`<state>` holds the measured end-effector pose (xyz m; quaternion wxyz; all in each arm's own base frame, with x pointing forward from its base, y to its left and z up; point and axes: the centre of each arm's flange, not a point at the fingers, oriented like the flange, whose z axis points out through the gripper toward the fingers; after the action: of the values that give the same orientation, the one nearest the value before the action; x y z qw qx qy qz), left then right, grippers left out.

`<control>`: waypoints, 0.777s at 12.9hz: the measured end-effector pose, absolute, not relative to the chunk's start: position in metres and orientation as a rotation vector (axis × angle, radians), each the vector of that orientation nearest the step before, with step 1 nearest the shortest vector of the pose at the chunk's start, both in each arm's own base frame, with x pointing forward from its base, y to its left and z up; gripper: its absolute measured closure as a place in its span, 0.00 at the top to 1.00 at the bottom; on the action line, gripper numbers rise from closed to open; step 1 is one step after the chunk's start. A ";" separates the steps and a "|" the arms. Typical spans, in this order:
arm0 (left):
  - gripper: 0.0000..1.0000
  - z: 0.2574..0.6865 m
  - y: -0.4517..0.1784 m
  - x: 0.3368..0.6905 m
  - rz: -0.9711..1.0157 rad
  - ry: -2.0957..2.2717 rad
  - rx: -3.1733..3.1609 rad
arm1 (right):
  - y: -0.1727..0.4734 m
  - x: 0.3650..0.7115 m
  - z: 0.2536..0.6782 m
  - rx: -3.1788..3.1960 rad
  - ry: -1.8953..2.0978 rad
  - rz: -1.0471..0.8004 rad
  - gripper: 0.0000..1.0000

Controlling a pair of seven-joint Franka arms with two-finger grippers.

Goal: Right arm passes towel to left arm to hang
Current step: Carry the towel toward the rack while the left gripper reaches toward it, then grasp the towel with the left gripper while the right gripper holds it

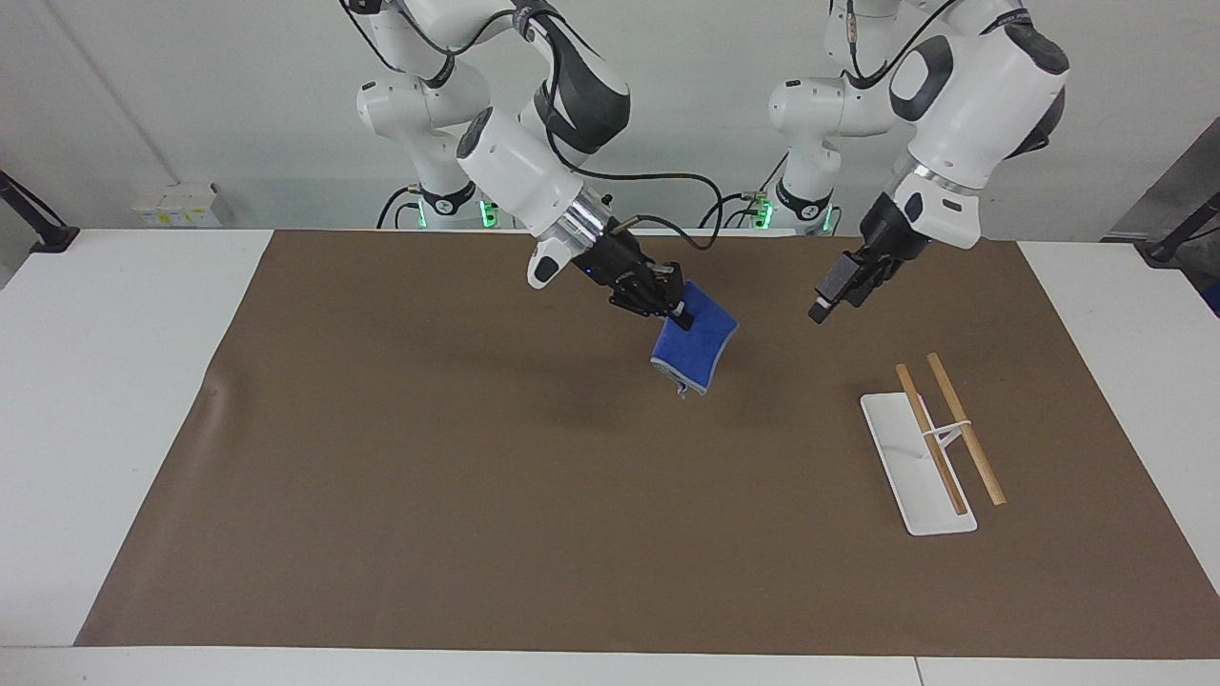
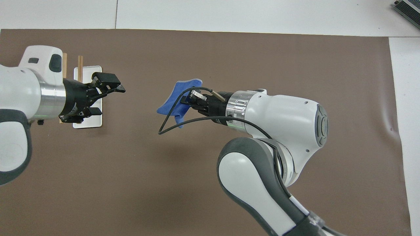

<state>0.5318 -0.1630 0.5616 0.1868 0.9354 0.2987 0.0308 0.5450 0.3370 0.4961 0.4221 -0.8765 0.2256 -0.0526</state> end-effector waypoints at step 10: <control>1.00 0.514 -0.240 0.492 0.108 1.276 2.238 | 0.340 0.543 0.496 -2.189 0.568 -0.128 0.04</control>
<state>0.4918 -0.2403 0.5138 0.2779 0.8337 0.4754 0.0402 0.5431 0.3404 0.4960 0.4242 -0.8752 0.2270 -0.0511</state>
